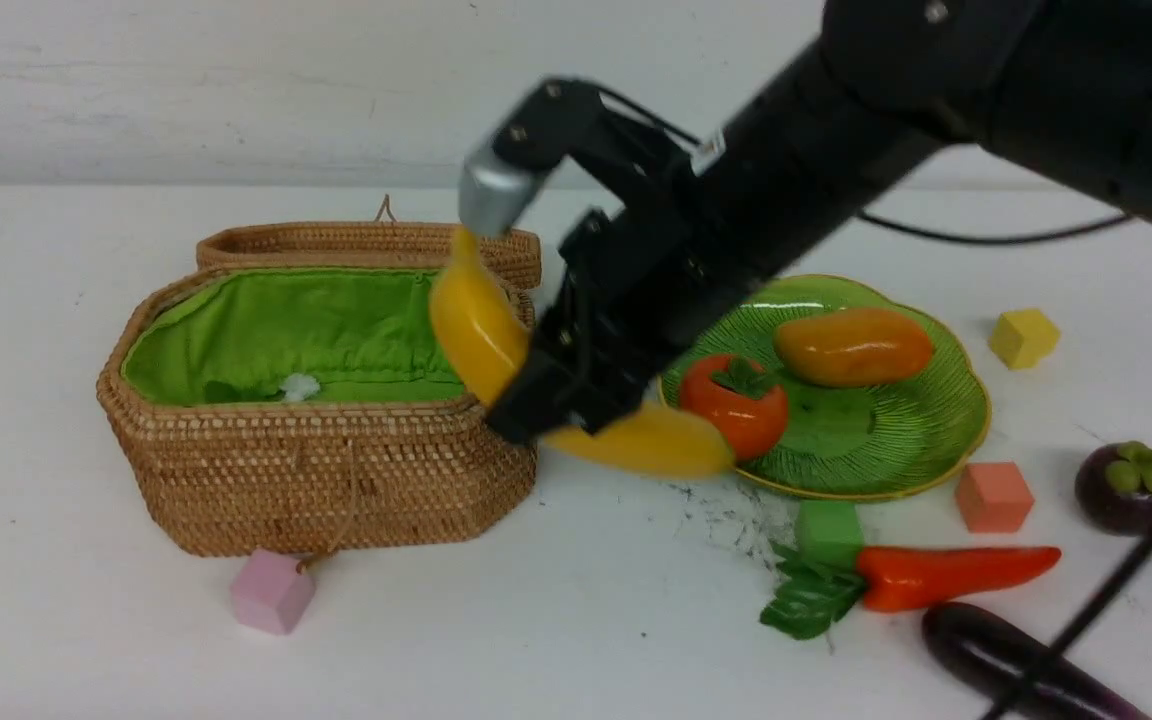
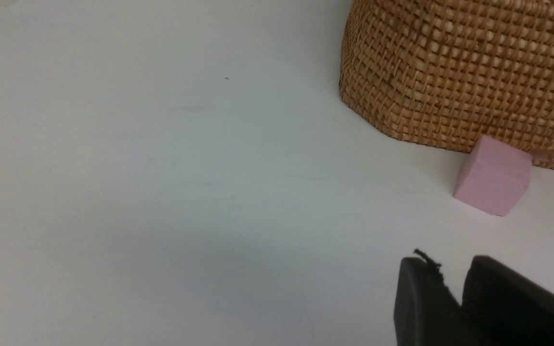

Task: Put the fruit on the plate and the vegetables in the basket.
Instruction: Use the right arm to grab a banana and put it into the right plate

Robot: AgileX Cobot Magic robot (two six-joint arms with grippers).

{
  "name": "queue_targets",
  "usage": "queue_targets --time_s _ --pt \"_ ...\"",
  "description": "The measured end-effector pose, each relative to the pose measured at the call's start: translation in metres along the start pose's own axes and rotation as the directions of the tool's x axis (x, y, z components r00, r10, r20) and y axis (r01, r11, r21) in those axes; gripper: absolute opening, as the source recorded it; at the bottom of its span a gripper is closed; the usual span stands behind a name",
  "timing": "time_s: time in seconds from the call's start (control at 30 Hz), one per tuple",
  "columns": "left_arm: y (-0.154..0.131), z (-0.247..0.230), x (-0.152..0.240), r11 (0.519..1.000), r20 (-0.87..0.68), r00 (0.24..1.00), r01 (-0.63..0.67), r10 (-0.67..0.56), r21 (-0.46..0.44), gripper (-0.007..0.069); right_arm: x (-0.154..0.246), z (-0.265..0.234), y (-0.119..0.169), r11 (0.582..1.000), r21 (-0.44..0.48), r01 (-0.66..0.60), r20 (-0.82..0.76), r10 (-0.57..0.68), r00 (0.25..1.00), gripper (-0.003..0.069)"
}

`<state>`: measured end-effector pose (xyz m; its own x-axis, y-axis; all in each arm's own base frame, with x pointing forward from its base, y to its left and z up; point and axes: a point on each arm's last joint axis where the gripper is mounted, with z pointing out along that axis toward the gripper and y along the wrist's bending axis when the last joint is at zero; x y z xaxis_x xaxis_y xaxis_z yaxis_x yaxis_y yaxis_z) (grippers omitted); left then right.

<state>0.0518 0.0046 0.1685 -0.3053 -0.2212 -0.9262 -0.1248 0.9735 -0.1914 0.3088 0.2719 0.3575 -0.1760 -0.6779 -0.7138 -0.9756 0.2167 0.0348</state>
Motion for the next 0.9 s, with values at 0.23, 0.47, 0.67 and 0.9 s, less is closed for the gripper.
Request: queue_targets --time_s 0.23,0.47,0.67,0.9 --pt "0.000 0.000 0.000 1.000 0.000 1.000 0.000 0.000 0.000 0.0140 -0.035 0.055 -0.050 0.985 0.088 0.151 0.108 -0.160 0.981 0.0329" --pt "0.000 0.000 0.000 1.000 0.000 1.000 0.000 0.000 0.000 0.0143 -0.030 0.115 -0.072 0.962 0.147 0.230 0.160 -0.252 0.954 0.0329" --pt "0.000 0.000 0.000 1.000 0.000 1.000 0.000 0.000 0.000 0.0148 -0.035 0.099 -0.066 0.962 0.138 0.237 0.125 -0.254 0.959 0.0328" --pt "0.000 0.000 0.000 1.000 0.000 1.000 0.000 0.000 0.000 0.0151 -0.047 -0.045 -0.063 0.956 0.272 0.112 0.045 -0.129 0.991 0.0328"
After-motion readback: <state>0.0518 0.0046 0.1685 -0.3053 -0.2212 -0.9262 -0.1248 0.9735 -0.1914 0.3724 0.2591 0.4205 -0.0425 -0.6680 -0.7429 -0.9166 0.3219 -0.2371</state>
